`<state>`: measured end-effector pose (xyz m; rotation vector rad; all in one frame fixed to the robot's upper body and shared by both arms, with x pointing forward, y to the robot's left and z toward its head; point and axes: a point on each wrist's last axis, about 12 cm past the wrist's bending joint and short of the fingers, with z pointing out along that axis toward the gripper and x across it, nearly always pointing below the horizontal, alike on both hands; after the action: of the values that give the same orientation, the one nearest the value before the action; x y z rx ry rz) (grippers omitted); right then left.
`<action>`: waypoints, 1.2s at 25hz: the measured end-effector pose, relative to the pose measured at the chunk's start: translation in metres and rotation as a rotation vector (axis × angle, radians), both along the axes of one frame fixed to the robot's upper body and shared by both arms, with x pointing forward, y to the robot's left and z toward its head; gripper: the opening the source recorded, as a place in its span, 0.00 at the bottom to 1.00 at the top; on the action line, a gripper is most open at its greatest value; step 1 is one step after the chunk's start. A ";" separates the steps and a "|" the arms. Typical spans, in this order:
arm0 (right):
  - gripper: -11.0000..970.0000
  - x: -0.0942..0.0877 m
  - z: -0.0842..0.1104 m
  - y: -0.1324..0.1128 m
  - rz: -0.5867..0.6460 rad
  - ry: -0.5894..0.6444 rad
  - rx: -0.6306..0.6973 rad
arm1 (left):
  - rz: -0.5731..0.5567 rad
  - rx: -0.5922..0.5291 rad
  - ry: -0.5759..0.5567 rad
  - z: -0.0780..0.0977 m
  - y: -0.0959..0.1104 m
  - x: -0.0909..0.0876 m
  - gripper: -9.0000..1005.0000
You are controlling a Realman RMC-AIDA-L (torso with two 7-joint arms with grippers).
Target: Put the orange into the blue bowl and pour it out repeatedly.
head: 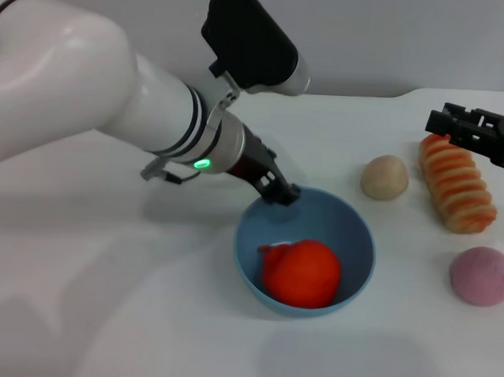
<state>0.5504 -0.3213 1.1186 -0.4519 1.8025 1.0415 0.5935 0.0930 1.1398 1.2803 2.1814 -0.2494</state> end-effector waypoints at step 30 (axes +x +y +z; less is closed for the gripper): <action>0.64 -0.062 -0.098 -0.001 -0.794 -0.481 -0.216 | 0.365 -0.643 -0.877 -0.082 0.062 -0.090 0.81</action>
<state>0.4882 -0.3224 1.0202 -0.0692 1.4465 0.1638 0.5039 0.1550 1.0579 0.4626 1.3560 -0.1689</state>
